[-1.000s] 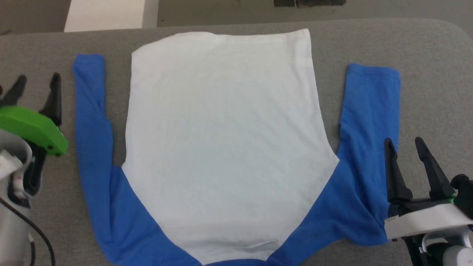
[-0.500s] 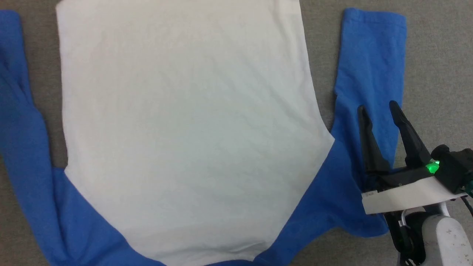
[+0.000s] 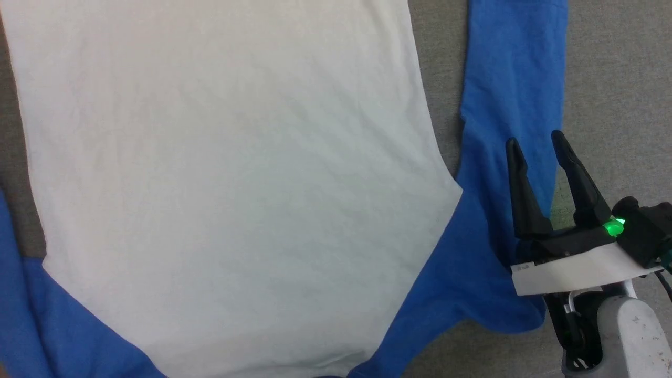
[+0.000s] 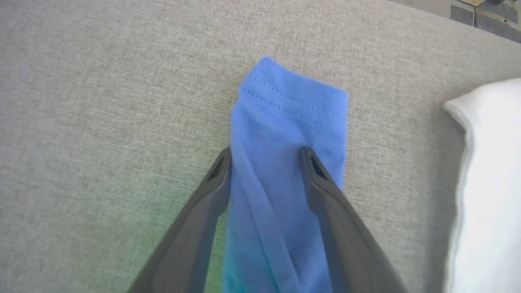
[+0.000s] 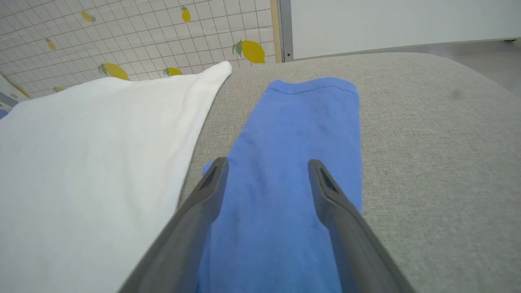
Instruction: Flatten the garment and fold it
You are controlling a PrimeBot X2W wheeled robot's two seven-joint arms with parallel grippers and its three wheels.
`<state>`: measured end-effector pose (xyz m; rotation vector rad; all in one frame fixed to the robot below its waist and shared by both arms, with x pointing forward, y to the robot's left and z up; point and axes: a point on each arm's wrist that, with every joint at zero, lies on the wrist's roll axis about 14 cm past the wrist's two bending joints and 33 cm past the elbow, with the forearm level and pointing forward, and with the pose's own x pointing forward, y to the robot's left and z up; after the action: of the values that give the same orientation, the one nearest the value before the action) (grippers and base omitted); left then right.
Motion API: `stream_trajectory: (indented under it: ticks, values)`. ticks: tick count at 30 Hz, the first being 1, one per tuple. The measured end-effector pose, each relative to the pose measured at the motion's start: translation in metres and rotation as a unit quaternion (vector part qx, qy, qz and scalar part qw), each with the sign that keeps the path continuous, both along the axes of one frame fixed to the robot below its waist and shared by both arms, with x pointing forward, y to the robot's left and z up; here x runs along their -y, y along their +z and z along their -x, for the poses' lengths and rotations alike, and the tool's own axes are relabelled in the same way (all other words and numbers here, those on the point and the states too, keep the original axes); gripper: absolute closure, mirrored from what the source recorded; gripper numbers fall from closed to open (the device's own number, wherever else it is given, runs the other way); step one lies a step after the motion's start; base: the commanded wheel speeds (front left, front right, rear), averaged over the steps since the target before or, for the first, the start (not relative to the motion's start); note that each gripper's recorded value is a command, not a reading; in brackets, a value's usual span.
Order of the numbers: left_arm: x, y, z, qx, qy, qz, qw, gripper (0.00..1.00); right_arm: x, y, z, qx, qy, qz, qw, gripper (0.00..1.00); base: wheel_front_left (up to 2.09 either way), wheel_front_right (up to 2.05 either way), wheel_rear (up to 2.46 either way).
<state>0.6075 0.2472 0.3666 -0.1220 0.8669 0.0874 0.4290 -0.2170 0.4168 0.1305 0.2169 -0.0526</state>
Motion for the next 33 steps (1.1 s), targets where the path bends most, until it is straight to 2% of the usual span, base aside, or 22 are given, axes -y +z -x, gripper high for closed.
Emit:
stream_trajectory:
  ticks: [7, 13, 21, 25, 29, 33]
  values:
    - [0.002, 0.026, 0.005, 0.102, -0.012, -0.009, 0.995, 1.0, 0.002, 0.017, 0.003, 0.017, -0.001, 0.006, 1.0, 0.0, 0.0, 0.0, 0.0]
    - [-0.023, 0.078, 0.027, 0.193, 0.0, -0.039, 0.98, 1.0, 0.003, 0.036, 0.022, 0.025, -0.005, 0.007, 1.0, 0.0, 0.0, 0.0, 0.0]
    - [-0.029, 0.159, 0.072, 0.282, -0.015, -0.056, 0.958, 1.0, 0.004, 0.062, 0.053, 0.041, -0.009, 0.003, 0.999, 0.0, 0.0, 0.0, 0.0]
    - [-0.006, 0.201, 0.095, 0.33, -0.049, -0.051, 0.941, 1.0, -0.001, 0.077, 0.061, 0.059, -0.002, 0.001, 0.998, 0.0, 0.0, 0.0, 0.0]
    - [0.047, 0.23, 0.121, 0.365, -0.095, -0.007, 0.926, 1.0, -0.013, 0.091, 0.063, 0.078, 0.018, -0.006, 0.997, 0.0, 0.0, 0.0, 0.0]
    - [0.102, 0.238, 0.149, 0.372, -0.156, 0.039, 0.914, 1.0, -0.027, 0.104, 0.06, 0.096, 0.04, -0.011, 0.995, 0.0, 0.0, 0.0, 0.0]
